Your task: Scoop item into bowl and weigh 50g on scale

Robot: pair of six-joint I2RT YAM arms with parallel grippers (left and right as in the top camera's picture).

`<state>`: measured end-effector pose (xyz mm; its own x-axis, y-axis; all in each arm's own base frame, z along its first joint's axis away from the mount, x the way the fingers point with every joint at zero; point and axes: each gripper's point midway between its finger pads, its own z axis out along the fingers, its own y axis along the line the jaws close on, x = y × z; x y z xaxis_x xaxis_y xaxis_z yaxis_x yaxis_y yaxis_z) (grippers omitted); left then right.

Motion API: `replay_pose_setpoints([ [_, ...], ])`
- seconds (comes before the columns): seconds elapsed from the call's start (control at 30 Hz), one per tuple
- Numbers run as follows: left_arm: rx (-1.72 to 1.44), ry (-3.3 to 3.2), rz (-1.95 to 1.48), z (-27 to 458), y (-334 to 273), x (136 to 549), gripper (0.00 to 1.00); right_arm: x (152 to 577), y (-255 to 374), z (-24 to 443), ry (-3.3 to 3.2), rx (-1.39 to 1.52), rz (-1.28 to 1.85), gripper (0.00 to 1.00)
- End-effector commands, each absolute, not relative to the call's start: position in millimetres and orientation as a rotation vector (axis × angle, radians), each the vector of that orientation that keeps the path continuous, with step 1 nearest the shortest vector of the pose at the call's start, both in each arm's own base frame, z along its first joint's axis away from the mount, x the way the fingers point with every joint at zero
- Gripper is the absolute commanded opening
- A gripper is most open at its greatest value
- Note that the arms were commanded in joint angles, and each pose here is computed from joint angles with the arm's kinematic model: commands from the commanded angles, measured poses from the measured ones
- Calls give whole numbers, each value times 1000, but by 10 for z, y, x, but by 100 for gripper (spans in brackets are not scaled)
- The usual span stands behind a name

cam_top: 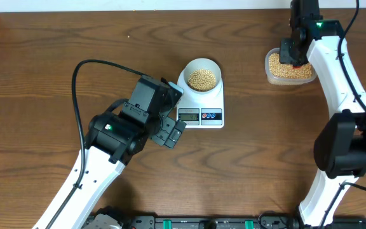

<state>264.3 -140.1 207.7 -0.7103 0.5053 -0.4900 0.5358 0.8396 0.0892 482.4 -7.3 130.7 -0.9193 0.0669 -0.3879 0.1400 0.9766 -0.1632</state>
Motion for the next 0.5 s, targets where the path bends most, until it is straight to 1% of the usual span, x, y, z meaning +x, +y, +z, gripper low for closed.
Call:
replay_pose_setpoints([
  [0.0,766,2502,-87,2100,-1403,2650,98,4849,82,1231,2755,56,-203,1],
  [0.27,766,2502,-87,2100,-1403,2650,98,4827,361,1206,2774,3,-44,1],
  [0.47,766,2502,-87,2100,-1403,2650,98,4816,372,1206,2780,11,-11,1],
])
